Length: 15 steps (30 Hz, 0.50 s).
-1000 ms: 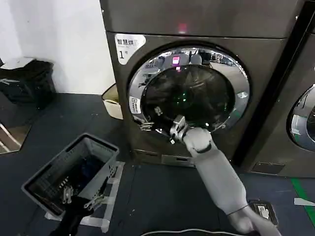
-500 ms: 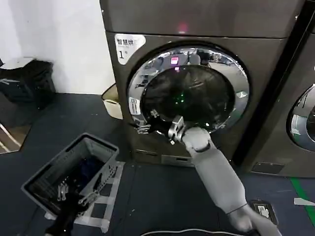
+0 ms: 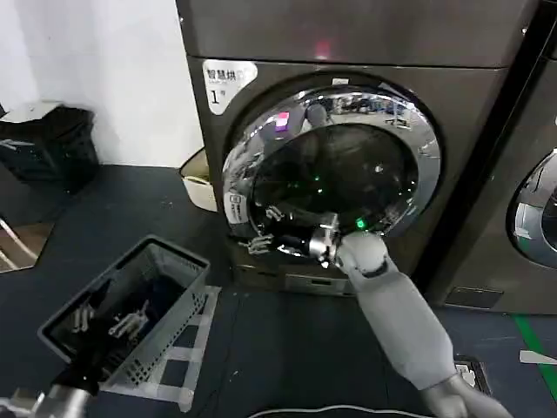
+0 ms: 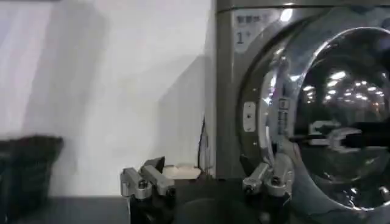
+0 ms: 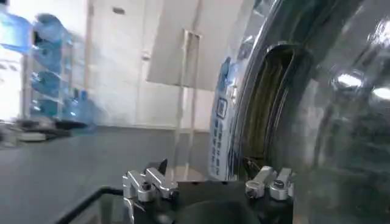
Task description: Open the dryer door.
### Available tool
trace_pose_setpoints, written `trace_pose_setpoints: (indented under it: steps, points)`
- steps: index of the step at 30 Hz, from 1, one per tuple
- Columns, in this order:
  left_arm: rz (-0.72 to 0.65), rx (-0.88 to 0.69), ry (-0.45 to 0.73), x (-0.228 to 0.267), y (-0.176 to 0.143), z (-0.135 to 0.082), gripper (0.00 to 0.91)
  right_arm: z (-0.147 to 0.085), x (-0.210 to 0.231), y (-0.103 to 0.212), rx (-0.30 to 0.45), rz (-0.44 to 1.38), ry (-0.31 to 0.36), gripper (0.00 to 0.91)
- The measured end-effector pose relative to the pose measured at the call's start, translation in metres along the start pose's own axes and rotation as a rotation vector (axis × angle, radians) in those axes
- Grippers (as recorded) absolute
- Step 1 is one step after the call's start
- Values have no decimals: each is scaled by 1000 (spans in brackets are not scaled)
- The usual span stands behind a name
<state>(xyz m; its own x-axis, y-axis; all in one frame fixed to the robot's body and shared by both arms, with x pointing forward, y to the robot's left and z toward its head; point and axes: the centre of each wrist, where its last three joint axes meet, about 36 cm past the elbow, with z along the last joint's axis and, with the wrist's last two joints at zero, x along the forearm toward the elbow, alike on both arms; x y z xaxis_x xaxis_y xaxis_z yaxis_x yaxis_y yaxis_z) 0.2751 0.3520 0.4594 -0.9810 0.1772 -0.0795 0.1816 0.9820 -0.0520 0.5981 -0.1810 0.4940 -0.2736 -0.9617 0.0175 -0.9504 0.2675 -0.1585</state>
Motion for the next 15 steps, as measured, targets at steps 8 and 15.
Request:
trace_pose_setpoints:
  steps: [8,15]
  points:
    - [122,-3,52,-44,28,-11,907,2,38,15,-4,-100,-10,907]
    - [129,-41,108,-76,60,-11,907,5,62,26,-12,-181,-33,907]
